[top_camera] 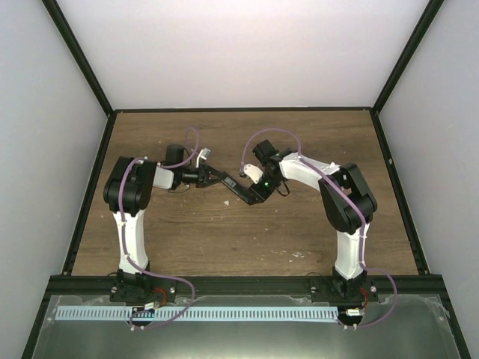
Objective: Load the batteries into the remote control
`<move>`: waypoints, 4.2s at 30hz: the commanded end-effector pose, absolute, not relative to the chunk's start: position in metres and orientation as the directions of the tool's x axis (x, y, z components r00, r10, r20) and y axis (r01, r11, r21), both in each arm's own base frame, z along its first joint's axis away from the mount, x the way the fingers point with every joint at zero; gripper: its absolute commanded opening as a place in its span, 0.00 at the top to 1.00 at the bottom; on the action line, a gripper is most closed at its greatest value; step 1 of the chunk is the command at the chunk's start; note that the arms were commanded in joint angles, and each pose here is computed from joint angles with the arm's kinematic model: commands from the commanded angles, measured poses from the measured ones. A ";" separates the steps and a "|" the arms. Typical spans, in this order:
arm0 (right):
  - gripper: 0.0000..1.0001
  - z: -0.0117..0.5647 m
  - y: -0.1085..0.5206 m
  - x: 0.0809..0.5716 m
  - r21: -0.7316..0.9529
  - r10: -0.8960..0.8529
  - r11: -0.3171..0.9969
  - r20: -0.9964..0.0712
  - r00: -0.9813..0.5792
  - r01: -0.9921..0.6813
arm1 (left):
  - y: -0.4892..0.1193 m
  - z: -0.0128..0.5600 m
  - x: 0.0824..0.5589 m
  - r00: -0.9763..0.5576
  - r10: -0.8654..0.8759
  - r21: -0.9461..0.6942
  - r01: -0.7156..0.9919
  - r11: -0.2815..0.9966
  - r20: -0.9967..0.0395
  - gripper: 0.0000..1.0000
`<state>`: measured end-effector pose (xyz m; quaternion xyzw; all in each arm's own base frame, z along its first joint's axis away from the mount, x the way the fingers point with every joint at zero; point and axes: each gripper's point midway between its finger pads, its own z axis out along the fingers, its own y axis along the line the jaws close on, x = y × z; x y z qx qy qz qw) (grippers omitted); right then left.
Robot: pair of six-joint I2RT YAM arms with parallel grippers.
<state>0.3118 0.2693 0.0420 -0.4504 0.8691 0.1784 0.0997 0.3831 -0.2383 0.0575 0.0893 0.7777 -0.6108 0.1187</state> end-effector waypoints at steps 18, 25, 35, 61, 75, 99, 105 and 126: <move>0.69 0.040 0.285 0.309 0.192 -0.784 0.484 -0.338 -0.520 -0.854 | -0.238 0.048 0.386 -0.951 0.007 -0.915 0.301 0.269 -0.310 1.00; 0.69 0.038 0.285 0.304 0.194 -0.790 0.483 -0.325 -0.520 -0.854 | -0.238 0.048 0.386 -0.951 0.007 -0.914 0.300 0.273 -0.310 1.00; 0.65 0.035 0.288 0.298 0.188 -0.795 0.497 -0.293 -0.531 -0.847 | -0.237 0.046 0.388 -0.951 0.003 -0.910 0.297 0.289 -0.310 1.00; 0.53 0.064 0.302 0.317 0.125 -0.782 0.495 -0.368 -0.503 -0.860 | -0.237 0.046 0.391 -0.951 -0.006 -0.908 0.295 0.298 -0.311 1.00; 0.62 0.073 0.290 0.334 0.070 -0.763 0.532 -0.393 -0.514 -0.844 | -0.237 0.045 0.389 -0.952 -0.003 -0.909 0.291 0.297 -0.305 1.00; 0.74 0.042 0.284 0.353 0.040 -0.760 0.580 -0.334 -0.558 -0.814 | -0.237 0.046 0.386 -0.951 0.007 -0.909 0.299 0.290 -0.310 1.00; 0.74 0.046 0.290 0.353 0.066 -0.748 0.579 -0.354 -0.561 -0.813 | -0.237 0.046 0.386 -0.951 0.005 -0.909 0.297 0.293 -0.309 1.00; 0.79 0.029 0.295 0.362 0.083 -0.719 0.622 -0.334 -0.610 -0.779 | -0.240 0.045 0.387 -0.953 0.004 -0.912 0.291 0.290 -0.303 1.00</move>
